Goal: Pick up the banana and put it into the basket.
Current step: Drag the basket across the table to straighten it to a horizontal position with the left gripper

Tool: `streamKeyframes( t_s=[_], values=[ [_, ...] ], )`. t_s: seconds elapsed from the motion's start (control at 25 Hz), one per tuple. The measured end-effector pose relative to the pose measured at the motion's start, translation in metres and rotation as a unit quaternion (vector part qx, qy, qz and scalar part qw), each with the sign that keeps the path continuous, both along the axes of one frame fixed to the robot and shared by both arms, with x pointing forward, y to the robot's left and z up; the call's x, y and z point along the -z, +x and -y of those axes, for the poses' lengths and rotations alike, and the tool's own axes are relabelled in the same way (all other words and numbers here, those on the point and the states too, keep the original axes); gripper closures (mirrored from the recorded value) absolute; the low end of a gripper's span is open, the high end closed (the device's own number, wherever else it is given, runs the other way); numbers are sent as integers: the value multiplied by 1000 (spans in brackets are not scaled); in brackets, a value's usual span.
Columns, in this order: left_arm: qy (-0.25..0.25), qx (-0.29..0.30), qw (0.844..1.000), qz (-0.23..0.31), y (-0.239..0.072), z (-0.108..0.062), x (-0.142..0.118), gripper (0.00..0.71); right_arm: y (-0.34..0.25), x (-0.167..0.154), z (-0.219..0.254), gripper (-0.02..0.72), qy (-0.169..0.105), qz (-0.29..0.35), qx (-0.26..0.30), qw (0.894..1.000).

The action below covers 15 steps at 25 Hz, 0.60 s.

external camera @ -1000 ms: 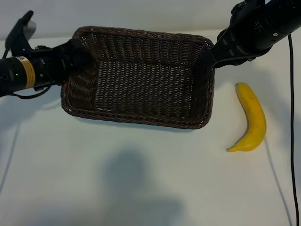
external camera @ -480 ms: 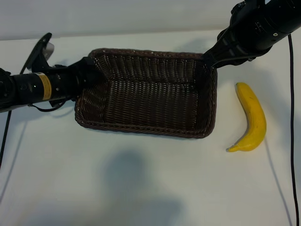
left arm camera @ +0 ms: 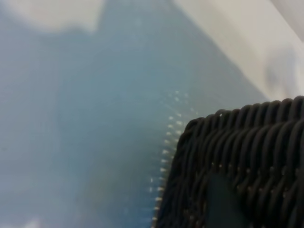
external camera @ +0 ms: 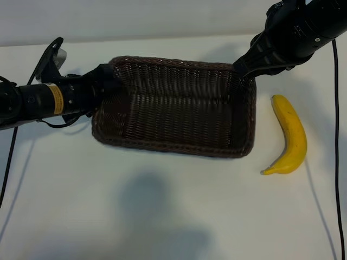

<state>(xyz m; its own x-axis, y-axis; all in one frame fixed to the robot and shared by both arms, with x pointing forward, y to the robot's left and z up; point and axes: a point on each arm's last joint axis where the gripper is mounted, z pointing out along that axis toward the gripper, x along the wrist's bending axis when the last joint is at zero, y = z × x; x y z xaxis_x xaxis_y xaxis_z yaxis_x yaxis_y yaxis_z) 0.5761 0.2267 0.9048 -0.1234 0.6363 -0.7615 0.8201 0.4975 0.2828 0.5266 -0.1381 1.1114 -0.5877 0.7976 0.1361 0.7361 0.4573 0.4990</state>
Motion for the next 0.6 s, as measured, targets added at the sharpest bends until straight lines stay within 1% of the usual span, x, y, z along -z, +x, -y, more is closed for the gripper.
streamKeyframes(
  t_s=[0.04, 0.12, 0.32, 0.48, 0.6],
  values=[
    [-5, 2, 1000, 0, 0, 1, -1, 132, 0, 0, 0, 461, 0, 0, 0, 1000],
    [-8, 5, 1000, 0, -1, 1, -1, 93, 0, 0, 0, 461, 0, 0, 0, 1000],
    [-11, 18, 1000, 9, -2, 3, -8, 93, 0, 0, 0, 461, 0, 0, 0, 1000],
    [1, 33, 999, 28, -7, 3, -26, 94, 0, 0, 0, 461, 0, 0, 0, 1000],
    [23, 45, 998, 32, -12, 2, -39, 95, 0, 0, 0, 461, 0, 0, 0, 1000]
  ],
)
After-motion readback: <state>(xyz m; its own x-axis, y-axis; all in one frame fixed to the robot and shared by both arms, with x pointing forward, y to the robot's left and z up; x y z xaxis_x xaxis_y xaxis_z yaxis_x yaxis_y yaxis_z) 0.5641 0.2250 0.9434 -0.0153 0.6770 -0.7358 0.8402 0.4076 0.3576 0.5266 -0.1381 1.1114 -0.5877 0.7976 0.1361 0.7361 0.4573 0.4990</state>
